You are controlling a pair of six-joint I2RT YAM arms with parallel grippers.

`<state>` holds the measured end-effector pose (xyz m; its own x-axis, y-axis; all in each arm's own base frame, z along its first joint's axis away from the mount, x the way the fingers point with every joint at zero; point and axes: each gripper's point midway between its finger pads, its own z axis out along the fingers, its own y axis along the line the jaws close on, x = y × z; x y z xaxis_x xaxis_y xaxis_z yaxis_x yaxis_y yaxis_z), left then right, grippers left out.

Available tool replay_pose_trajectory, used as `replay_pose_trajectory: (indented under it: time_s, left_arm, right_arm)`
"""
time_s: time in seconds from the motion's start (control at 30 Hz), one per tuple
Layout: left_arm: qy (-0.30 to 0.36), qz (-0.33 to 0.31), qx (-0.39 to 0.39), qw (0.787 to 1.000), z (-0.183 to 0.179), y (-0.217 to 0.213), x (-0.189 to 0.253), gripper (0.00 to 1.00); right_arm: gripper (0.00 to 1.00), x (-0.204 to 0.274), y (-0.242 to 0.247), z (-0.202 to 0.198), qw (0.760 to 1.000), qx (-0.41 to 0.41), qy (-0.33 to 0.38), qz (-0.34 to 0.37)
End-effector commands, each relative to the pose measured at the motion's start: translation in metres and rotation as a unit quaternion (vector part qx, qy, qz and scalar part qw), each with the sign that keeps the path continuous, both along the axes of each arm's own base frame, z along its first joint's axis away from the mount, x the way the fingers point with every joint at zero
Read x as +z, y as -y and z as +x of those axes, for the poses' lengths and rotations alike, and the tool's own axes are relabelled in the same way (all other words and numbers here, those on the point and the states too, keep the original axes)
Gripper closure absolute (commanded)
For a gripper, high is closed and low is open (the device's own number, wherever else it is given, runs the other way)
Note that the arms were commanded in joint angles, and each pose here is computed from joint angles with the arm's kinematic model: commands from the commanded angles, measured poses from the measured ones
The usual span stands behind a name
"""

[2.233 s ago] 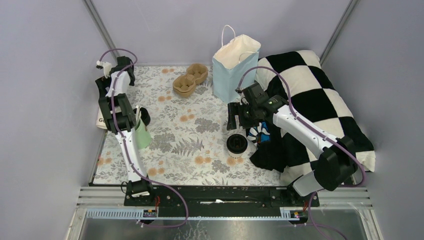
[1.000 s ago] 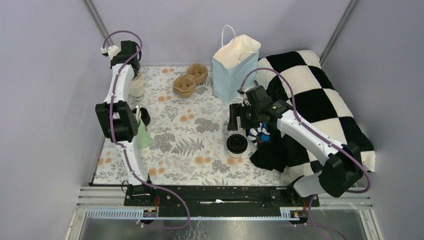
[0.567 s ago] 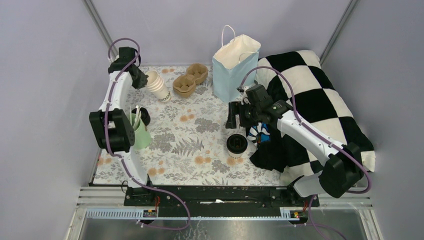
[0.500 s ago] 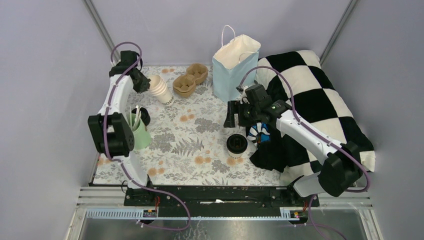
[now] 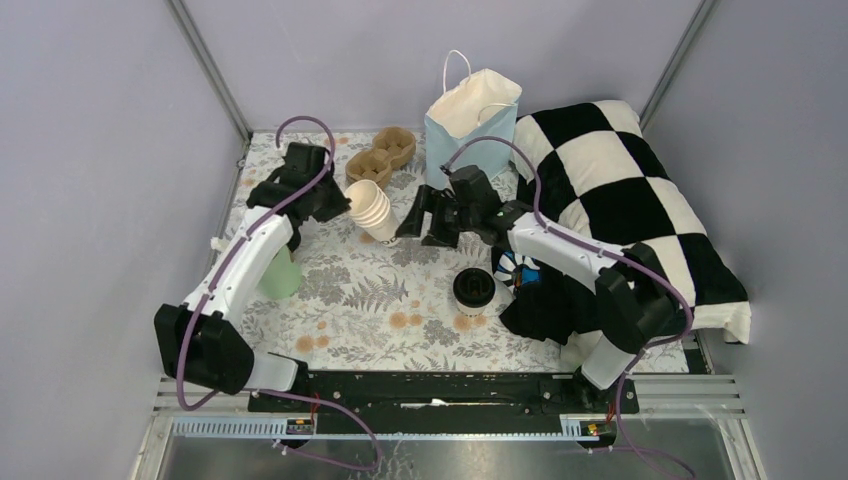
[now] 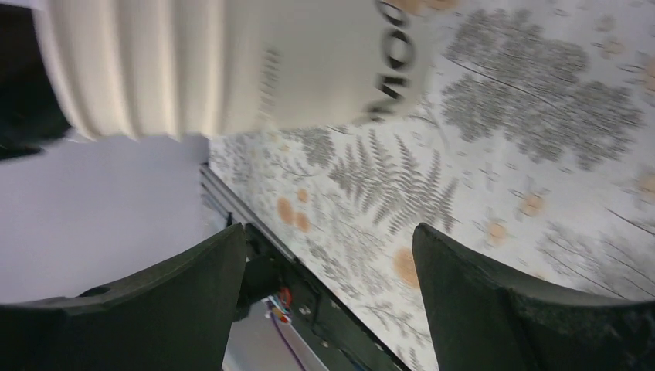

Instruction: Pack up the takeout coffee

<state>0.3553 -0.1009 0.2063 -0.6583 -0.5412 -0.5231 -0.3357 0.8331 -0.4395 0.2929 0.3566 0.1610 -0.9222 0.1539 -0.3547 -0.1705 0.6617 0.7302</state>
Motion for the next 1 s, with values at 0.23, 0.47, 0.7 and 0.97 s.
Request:
replay_pose_trajectory:
  time_s: [0.23, 0.47, 0.7, 0.97]
  left_arm:
    - [0.040, 0.040, 0.002, 0.998, -0.013, 0.034, -0.011, 1.00]
    - [0.044, 0.043, -0.007, 0.998, -0.014, 0.040, -0.012, 1.00]
    - [0.045, 0.057, -0.046, 0.996, -0.018, 0.049, -0.015, 0.69]
    - [0.033, 0.094, -0.072, 0.992, -0.024, 0.046, -0.017, 0.55]
  right_arm:
    - [0.15, 0.038, -0.042, 0.027, 0.990, -0.074, 0.016, 0.117]
    - [0.16, 0.020, -0.025, 0.022, 0.994, -0.078, 0.025, 0.073]
    - [0.15, 0.019, -0.008, 0.020, 0.995, -0.069, 0.028, 0.061]
    - [0.15, 0.021, 0.001, 0.022, 0.995, -0.071, 0.026, 0.061]
